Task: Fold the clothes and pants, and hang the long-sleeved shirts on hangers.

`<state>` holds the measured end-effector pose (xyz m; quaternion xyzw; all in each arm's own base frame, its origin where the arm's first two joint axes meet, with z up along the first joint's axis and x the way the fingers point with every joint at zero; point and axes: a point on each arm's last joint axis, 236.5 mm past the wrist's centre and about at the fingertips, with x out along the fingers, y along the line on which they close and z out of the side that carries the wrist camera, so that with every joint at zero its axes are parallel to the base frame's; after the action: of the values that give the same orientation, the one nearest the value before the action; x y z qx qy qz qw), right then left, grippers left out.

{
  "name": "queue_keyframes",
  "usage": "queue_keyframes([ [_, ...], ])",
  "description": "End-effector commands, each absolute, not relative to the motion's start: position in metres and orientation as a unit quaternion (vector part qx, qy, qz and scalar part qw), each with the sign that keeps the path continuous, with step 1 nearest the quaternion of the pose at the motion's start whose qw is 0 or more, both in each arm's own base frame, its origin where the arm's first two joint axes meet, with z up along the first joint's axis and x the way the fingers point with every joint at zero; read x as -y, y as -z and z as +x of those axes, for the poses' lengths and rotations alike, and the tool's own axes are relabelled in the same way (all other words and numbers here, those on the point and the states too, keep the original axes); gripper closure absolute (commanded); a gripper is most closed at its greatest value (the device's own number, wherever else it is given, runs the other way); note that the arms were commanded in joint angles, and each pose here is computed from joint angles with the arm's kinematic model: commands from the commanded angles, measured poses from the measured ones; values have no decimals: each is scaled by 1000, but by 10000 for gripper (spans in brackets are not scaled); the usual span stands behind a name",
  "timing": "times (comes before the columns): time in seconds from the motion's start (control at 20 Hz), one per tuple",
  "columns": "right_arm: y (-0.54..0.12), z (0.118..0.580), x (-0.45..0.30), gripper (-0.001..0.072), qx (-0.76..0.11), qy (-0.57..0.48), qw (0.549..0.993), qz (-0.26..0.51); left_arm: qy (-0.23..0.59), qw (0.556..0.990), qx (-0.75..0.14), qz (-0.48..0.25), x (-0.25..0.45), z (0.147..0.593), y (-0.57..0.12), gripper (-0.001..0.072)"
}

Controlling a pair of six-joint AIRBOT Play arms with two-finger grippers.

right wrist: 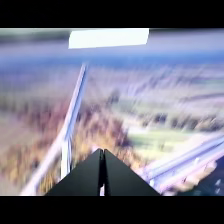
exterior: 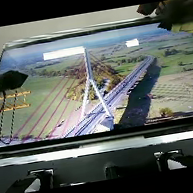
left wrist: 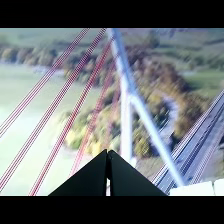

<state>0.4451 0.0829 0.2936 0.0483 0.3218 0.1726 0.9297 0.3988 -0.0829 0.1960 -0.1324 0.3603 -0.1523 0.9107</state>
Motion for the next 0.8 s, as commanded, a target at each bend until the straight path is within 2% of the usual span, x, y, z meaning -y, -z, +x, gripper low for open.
queue_keyframes([
  [0.0,-185,431,-161,690,-459,-231,855,-71,110,890,-436,-72,45,374,-162,688],
  [0.15,-135,418,-178,690,-499,-236,832,-64,77,907,-413,-17,22,374,-163,689],
  [0.3,-99,415,-167,690,-515,-215,827,-69,68,908,-413,-16,18,370,-145,688],
  [0.75,-71,405,-129,689,-556,-161,806,-123,68,901,-428,-18,18,366,-131,686],
])
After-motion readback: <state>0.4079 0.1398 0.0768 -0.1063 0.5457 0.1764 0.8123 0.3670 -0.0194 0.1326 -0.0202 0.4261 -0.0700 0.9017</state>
